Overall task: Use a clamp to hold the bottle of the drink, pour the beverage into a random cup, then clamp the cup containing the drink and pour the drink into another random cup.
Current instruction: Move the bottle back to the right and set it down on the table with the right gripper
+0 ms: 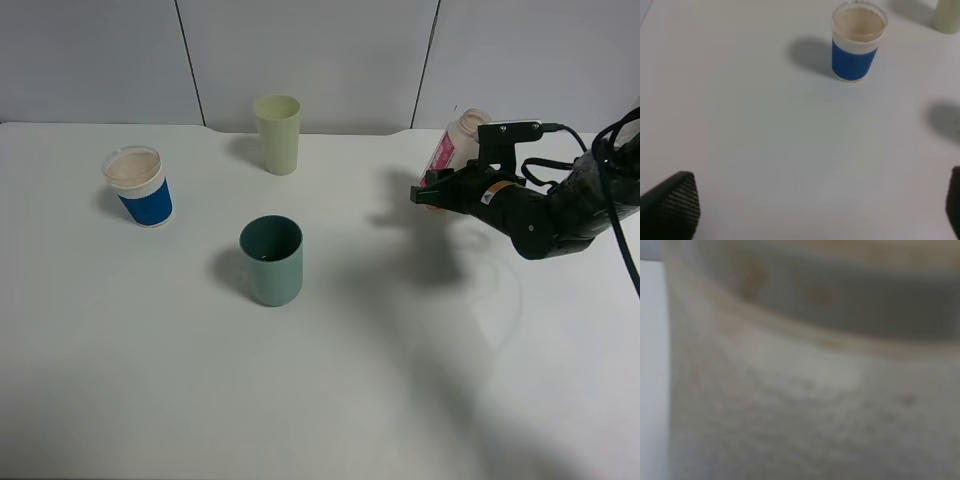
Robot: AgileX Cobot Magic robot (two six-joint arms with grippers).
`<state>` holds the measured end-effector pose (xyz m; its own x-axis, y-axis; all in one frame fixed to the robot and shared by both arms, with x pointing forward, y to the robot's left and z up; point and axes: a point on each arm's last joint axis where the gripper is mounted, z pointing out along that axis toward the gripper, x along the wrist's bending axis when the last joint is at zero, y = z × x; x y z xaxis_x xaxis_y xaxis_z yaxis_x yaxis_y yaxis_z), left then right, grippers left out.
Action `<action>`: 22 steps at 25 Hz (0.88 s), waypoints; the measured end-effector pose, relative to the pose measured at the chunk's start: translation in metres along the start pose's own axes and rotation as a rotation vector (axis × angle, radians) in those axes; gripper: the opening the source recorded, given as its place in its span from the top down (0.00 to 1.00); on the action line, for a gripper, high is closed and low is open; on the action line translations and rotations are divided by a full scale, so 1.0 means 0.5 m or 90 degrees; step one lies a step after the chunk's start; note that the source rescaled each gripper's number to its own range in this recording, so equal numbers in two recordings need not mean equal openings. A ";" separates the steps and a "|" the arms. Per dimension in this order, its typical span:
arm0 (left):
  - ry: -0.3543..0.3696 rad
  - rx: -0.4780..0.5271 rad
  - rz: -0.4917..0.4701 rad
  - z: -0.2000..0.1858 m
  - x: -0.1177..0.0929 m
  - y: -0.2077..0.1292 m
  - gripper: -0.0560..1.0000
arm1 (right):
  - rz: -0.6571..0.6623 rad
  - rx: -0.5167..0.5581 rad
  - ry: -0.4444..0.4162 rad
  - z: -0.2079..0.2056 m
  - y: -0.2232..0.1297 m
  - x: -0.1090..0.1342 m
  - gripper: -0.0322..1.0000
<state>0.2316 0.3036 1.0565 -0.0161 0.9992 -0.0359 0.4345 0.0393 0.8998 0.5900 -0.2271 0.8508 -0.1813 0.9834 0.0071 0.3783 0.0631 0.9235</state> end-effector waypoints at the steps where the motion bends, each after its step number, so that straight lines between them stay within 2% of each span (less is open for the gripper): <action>1: 0.000 0.000 0.000 0.000 0.000 0.000 0.00 | 0.000 0.010 0.000 0.003 0.001 0.000 0.96; 6: 0.000 0.000 0.000 0.000 0.000 0.000 0.00 | -0.014 0.039 0.001 0.022 0.020 0.001 0.96; 22: 0.000 0.000 0.000 0.000 0.000 0.000 0.00 | -0.038 0.047 0.002 0.026 0.023 0.001 0.97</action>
<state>0.2316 0.3036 1.0565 -0.0161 0.9992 -0.0359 0.4345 0.0393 0.8998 0.6061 -0.2235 0.8566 -0.2087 0.9769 -0.0455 0.4329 0.1340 0.8914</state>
